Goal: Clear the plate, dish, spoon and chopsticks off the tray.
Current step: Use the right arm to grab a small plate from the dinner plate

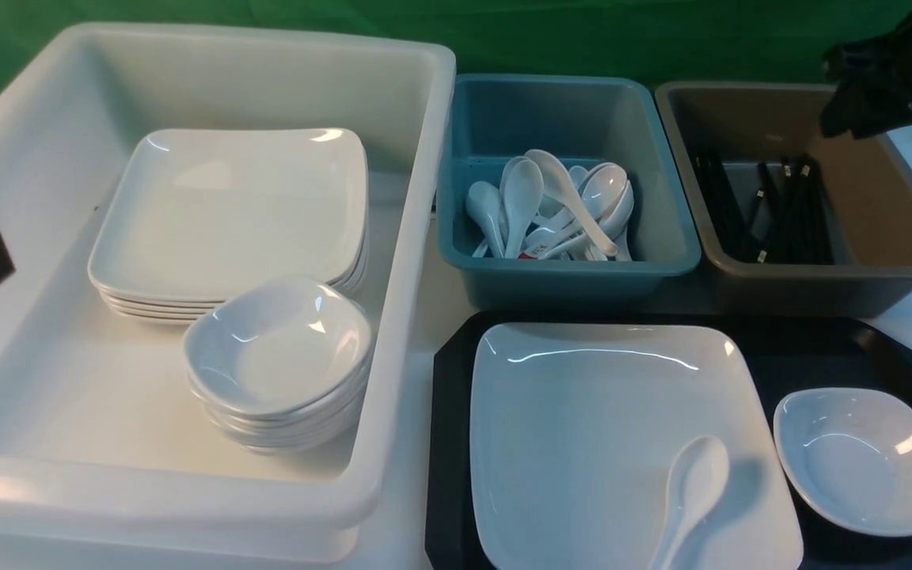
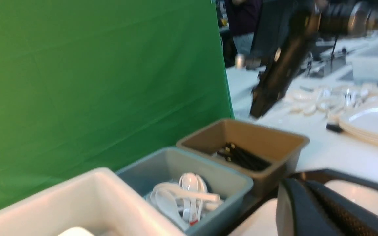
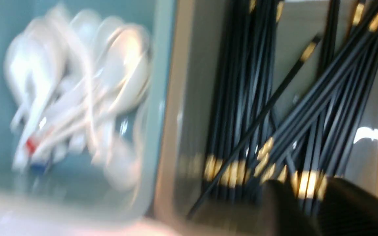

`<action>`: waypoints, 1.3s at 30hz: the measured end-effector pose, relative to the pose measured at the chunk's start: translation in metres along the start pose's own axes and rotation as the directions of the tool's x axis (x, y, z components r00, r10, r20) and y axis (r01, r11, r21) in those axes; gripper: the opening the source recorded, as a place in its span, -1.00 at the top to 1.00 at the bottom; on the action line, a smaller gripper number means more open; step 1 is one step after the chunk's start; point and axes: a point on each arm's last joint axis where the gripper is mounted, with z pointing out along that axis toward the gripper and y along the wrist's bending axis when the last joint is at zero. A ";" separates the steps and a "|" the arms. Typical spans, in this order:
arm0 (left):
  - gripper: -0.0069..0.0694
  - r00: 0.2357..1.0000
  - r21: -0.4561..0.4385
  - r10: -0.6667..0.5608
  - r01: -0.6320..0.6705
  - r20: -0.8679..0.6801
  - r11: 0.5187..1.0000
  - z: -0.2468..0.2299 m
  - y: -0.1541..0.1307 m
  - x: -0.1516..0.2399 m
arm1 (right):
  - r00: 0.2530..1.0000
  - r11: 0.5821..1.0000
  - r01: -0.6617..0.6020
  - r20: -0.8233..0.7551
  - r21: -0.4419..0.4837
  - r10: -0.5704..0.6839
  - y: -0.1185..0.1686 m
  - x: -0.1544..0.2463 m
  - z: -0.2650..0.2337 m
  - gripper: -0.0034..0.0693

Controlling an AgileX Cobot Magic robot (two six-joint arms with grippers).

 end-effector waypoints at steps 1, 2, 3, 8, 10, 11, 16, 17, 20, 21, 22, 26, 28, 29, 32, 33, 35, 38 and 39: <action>0.80 1.000 0.003 0.008 -0.008 -0.011 1.000 0.000 0.000 0.001 | 1.000 1.000 0.020 -0.017 -0.007 -0.021 0.008 0.003 -0.012 0.64; 0.80 1.000 0.004 0.016 -0.016 -0.021 1.000 0.000 0.000 0.002 | 0.998 0.999 0.042 -0.039 -0.013 -0.042 0.017 0.006 -0.023 0.74; 0.80 0.999 0.007 0.020 -0.020 -0.028 1.000 0.000 -0.001 0.003 | 0.997 0.998 0.058 -0.052 -0.013 -0.058 0.025 0.009 -0.029 0.76; 0.80 0.999 0.006 0.019 -0.019 -0.032 1.000 0.000 0.000 0.003 | 0.983 0.984 0.169 -0.079 0.055 -0.164 0.066 0.029 -0.049 0.76; 0.80 0.999 0.006 0.019 -0.019 -0.033 1.000 0.000 0.000 0.003 | 0.976 0.976 0.203 -0.100 0.073 -0.196 0.076 0.039 -0.051 0.75; 0.80 0.999 0.008 0.017 -0.016 -0.041 1.000 0.001 -0.001 0.005 | 0.960 0.963 0.253 -0.142 0.088 -0.240 0.088 0.056 -0.052 0.75; 0.80 0.995 0.032 0.012 -0.008 -0.102 0.999 0.005 -0.004 0.019 | 0.843 0.893 0.449 -0.339 0.018 -0.417 0.117 0.125 -0.030 0.58; 0.80 0.993 0.038 0.008 -0.003 -0.114 0.999 0.005 -0.005 0.021 | 0.809 0.878 0.479 -0.386 -0.008 -0.444 0.116 0.140 -0.022 0.47; 0.80 0.993 0.040 0.002 0.002 -0.117 0.999 0.005 -0.005 0.022 | 0.759 0.861 0.507 -0.453 -0.039 -0.467 0.110 0.162 -0.008 0.19; 0.80 0.993 0.039 0.001 0.004 -0.117 0.999 0.005 -0.005 0.022 | 0.728 0.847 0.529 -0.483 -0.055 -0.486 0.105 0.175 0.003 0.00; 0.80 0.993 0.038 0.000 0.004 -0.116 0.999 0.006 -0.005 0.023 | 0.705 0.836 0.544 -0.502 -0.069 -0.500 0.101 0.184 0.010 -0.13; 0.80 0.993 0.036 0.000 0.004 -0.114 0.999 0.006 -0.005 0.023 | 0.649 0.771 0.635 -0.506 -0.048 -0.567 0.086 0.211 0.037 -0.38; 0.80 0.994 0.035 0.000 0.004 -0.113 0.999 0.006 -0.004 0.023 | 0.611 0.717 0.696 -0.499 -0.031 -0.614 0.077 0.223 0.048 -0.42; 0.80 0.994 0.035 0.000 0.004 -0.113 0.999 0.006 -0.004 0.023 | 0.608 0.703 0.711 -0.480 -0.024 -0.632 0.076 0.225 0.052 -0.43; 0.80 0.994 0.035 -0.001 0.004 -0.113 0.999 0.006 -0.004 0.023 | 0.577 0.661 0.749 -0.457 -0.033 -0.677 0.072 0.234 0.059 -0.46; 0.80 0.994 0.035 -0.001 0.004 -0.113 0.999 0.006 -0.004 0.023 | 0.567 0.650 0.759 -0.453 -0.038 -0.688 0.072 0.236 0.061 -0.47; 0.80 0.994 0.035 -0.001 0.004 -0.112 0.999 0.006 -0.004 0.023 | 0.548 0.633 0.772 -0.456 -0.045 -0.701 0.071 0.238 0.065 -0.48; 0.80 0.994 0.035 0.000 0.005 -0.113 0.999 0.006 -0.005 0.023 | 0.516 0.602 0.797 -0.463 -0.049 -0.721 0.068 0.240 0.074 -0.49; 0.80 0.994 0.035 -0.001 0.005 -0.113 0.999 0.006 -0.005 0.023 | 0.504 0.589 0.807 -0.463 -0.050 -0.729 0.067 0.240 0.078 -0.49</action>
